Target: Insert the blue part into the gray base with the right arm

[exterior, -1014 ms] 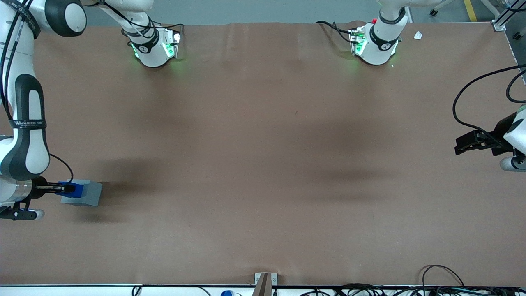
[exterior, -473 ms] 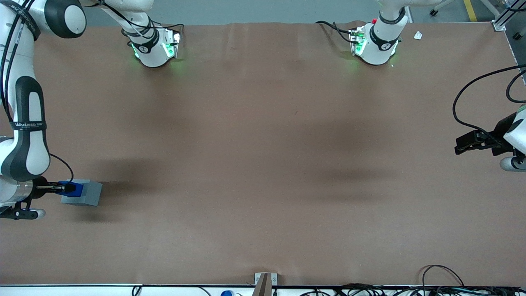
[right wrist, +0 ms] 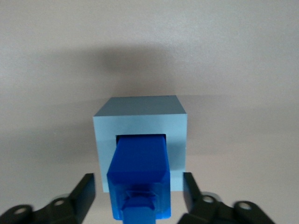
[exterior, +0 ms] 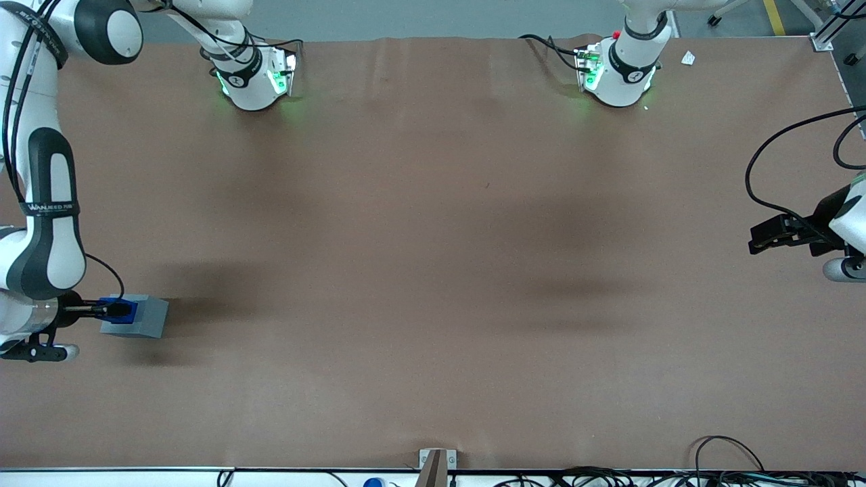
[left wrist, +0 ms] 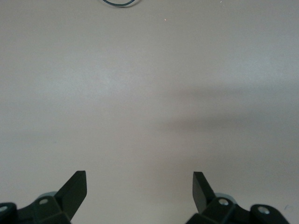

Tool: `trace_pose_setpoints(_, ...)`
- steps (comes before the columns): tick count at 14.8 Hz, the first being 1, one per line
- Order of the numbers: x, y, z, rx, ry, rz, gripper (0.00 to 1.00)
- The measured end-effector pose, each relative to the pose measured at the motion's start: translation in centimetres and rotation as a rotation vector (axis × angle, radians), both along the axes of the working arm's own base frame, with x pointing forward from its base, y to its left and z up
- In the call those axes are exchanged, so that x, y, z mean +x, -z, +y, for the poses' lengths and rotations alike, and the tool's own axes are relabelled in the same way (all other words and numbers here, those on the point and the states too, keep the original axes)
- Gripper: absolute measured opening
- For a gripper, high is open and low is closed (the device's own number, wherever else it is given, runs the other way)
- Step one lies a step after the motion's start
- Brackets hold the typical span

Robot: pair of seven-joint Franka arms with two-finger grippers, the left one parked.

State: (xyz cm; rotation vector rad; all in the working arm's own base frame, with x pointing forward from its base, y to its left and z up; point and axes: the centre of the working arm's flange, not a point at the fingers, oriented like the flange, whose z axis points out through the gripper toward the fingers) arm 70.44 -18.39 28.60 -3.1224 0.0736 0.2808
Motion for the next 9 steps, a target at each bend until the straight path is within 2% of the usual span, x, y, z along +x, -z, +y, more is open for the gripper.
trace_pose_setpoints(1, 0.3, -0.4, 0.4, 0.0, -0.007, -0.008, 1.0)
trace_pose_setpoints(3, 0.7, -1.5, 1.5, 0.002, -0.021, -0.017, 1.0)
trace_pose_setpoints(6, 0.5, -4.2, 3.4, 0.013, -0.044, 0.017, 1.0)
trace_pose_setpoints(9, -0.1, -9.6, 5.3, 0.012, -0.059, 0.007, 1.0)
